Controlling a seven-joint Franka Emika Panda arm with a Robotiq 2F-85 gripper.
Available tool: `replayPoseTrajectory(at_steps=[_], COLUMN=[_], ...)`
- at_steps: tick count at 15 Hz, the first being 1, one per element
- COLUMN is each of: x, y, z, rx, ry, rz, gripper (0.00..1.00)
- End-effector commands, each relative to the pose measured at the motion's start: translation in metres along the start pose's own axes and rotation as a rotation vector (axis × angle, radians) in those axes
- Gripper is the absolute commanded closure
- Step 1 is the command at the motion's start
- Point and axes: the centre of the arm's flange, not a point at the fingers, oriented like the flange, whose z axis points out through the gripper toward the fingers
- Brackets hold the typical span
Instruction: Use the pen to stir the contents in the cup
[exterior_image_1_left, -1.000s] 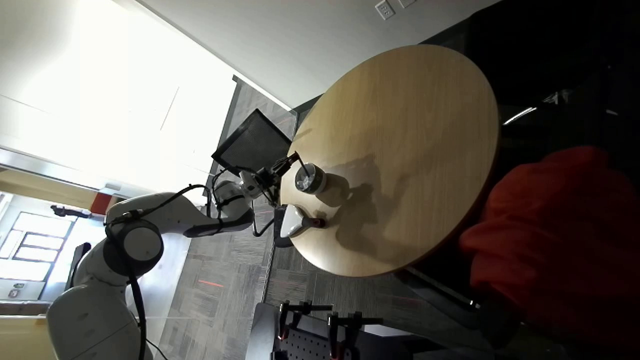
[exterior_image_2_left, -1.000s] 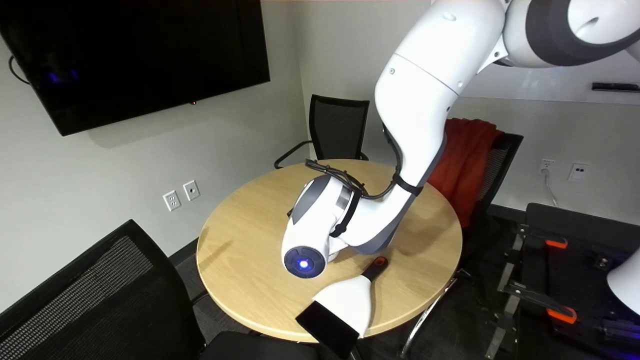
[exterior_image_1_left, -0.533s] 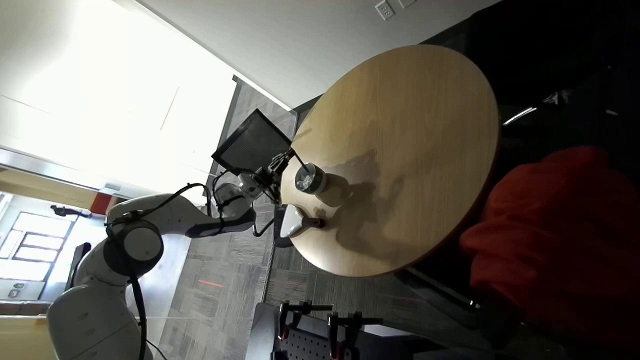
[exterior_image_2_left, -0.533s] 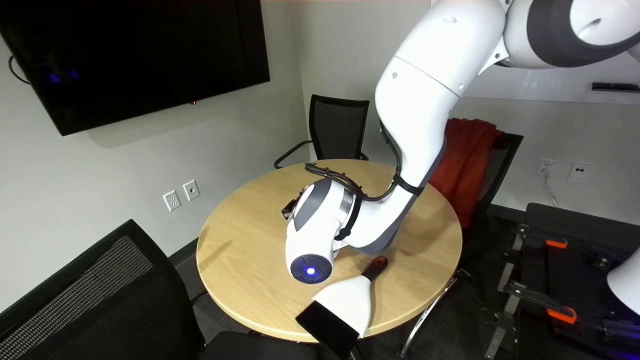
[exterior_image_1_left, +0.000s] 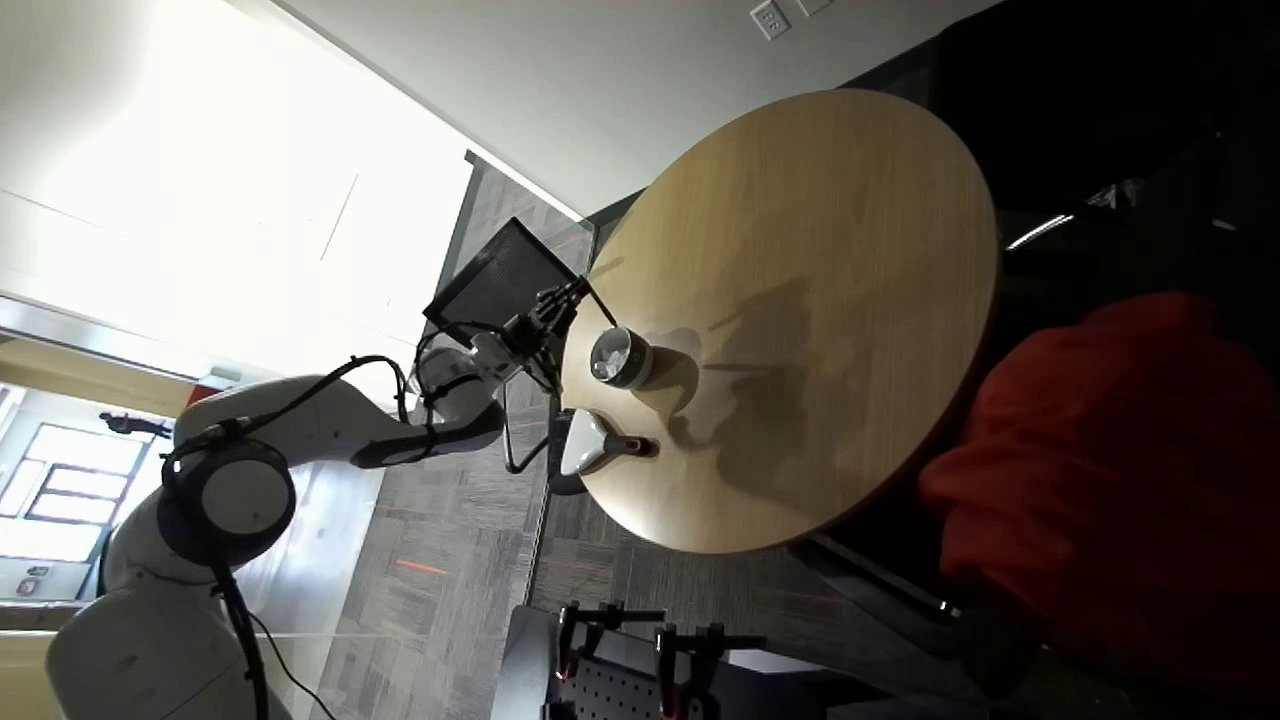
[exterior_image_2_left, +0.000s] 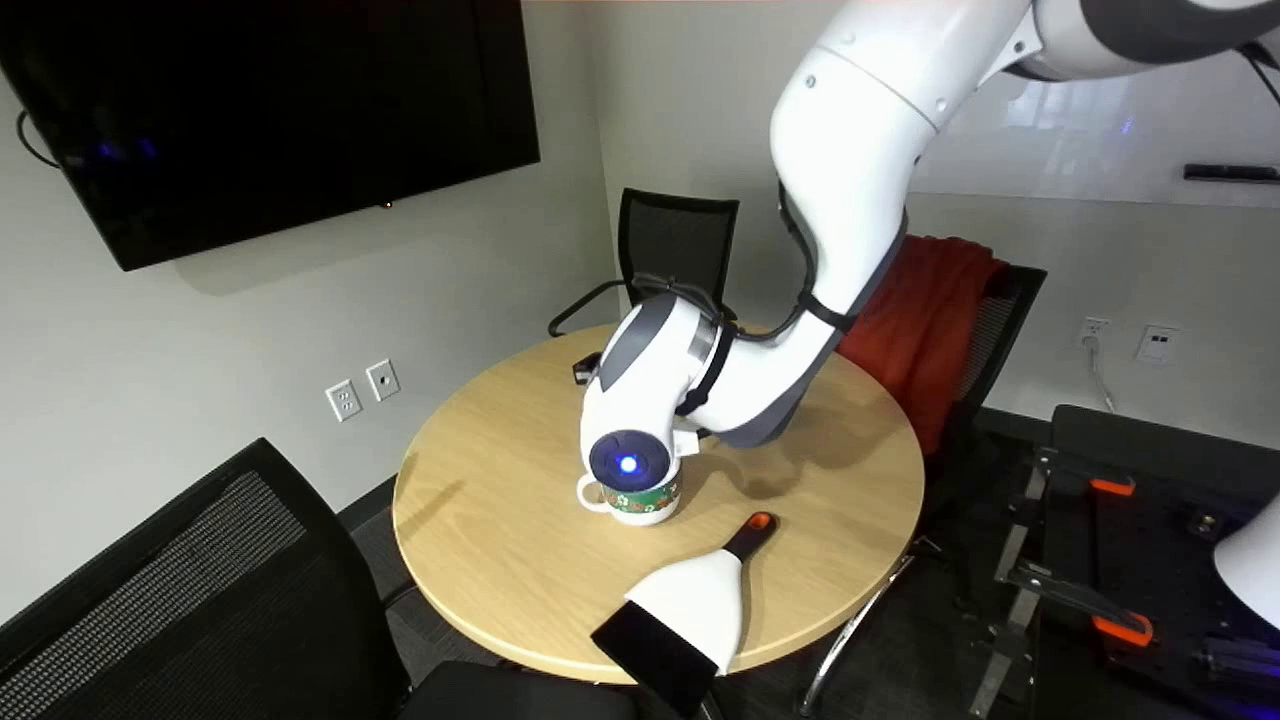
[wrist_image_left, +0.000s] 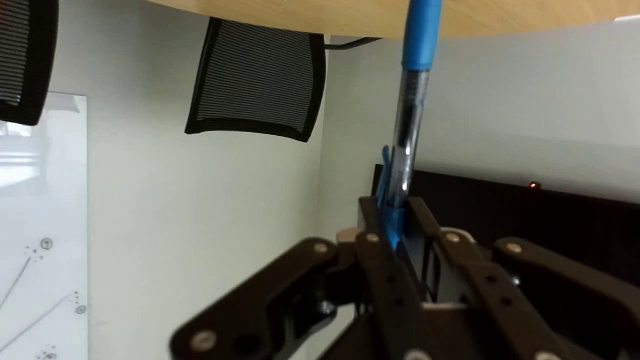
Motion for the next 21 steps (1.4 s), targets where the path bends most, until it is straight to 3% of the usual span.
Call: replayPoseTrajectory(at_steps=[1,4,10,15,21], x=[0.059,0.072,0.050,0.026,0.009], y=[0.046,0.062,0.099,0.116,0.104], z=[0.021,0.069,0.154,0.198,0.232], rx=[-0.046,-0.103,-0.139,-0.160,-0.161], ry=[-0.086,-0.205,-0.472,-0.637,-0.773], rz=[0.122,0.191,0.388,0.523,0.652], gripper=[0.96,0.96,0.96,0.96,0.96])
